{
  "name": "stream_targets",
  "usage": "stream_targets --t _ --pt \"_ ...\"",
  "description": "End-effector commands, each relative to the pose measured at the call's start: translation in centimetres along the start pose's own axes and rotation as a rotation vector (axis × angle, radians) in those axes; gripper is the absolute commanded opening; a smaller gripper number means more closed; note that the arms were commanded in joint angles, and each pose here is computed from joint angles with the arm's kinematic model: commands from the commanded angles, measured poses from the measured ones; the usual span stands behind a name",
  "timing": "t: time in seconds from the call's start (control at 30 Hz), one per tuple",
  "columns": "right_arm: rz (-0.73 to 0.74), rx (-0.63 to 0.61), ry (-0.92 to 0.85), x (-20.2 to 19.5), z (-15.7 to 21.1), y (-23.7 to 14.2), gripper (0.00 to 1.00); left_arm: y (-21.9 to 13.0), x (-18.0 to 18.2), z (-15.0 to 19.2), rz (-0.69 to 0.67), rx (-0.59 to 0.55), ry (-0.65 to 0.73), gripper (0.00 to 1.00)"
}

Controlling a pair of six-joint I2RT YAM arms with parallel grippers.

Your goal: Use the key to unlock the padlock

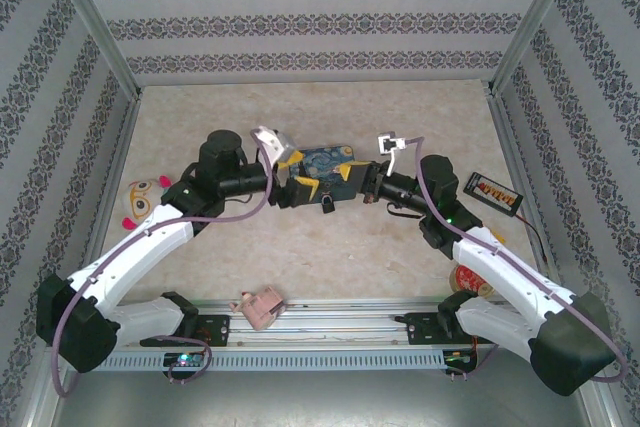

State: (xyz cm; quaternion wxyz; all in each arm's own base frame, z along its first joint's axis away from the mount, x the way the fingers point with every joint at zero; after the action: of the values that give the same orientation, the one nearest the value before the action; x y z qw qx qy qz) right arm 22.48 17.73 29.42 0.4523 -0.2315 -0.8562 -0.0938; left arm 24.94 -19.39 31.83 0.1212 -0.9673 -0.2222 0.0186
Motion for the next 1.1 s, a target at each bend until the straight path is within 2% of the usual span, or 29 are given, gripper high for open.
stream_targets --t 0.0,0.17,0.47,0.67,0.93,1.07 --pt "-0.100 -0.088 -0.008 1.6 -1.2 -0.6 0.00 -0.5 1.5 -3.3 0.055 -0.205 -0.175 0.79" --pt "-0.152 -0.102 -0.002 2.3 -1.5 -0.7 0.00 0.2 1.5 -4.7 0.236 -0.250 -0.239 0.71" --pt "-0.213 -0.112 -0.006 3.4 -1.7 -0.7 0.00 1.1 1.6 -5.2 0.377 -0.293 -0.306 0.58" --pt "-0.228 -0.105 -0.011 3.7 -1.8 -0.4 0.00 1.6 1.8 -4.7 0.400 -0.282 -0.313 0.52" --pt "-0.239 -0.100 -0.017 4.0 -1.8 0.0 0.00 2.1 2.0 -4.1 0.404 -0.267 -0.318 0.52" --pt "-0.245 -0.087 -0.016 4.1 -1.7 0.4 0.00 2.4 2.0 -3.8 0.419 -0.260 -0.322 0.45"
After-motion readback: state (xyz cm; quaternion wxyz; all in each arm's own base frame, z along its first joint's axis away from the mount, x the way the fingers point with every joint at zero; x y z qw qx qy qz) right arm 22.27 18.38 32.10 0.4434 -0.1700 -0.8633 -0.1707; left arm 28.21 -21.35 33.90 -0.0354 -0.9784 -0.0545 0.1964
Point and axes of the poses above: each hand's point on the last joint's axis, 136 mm out from that joint toward the fingers, its own y axis out along the fingers, its own x axis along the line the jaws close on, z = x × y, the point moved 8 cm from there along -y, back along the fingers, and after that the axes turned 14 degrees about y, right-handed, at the moved point
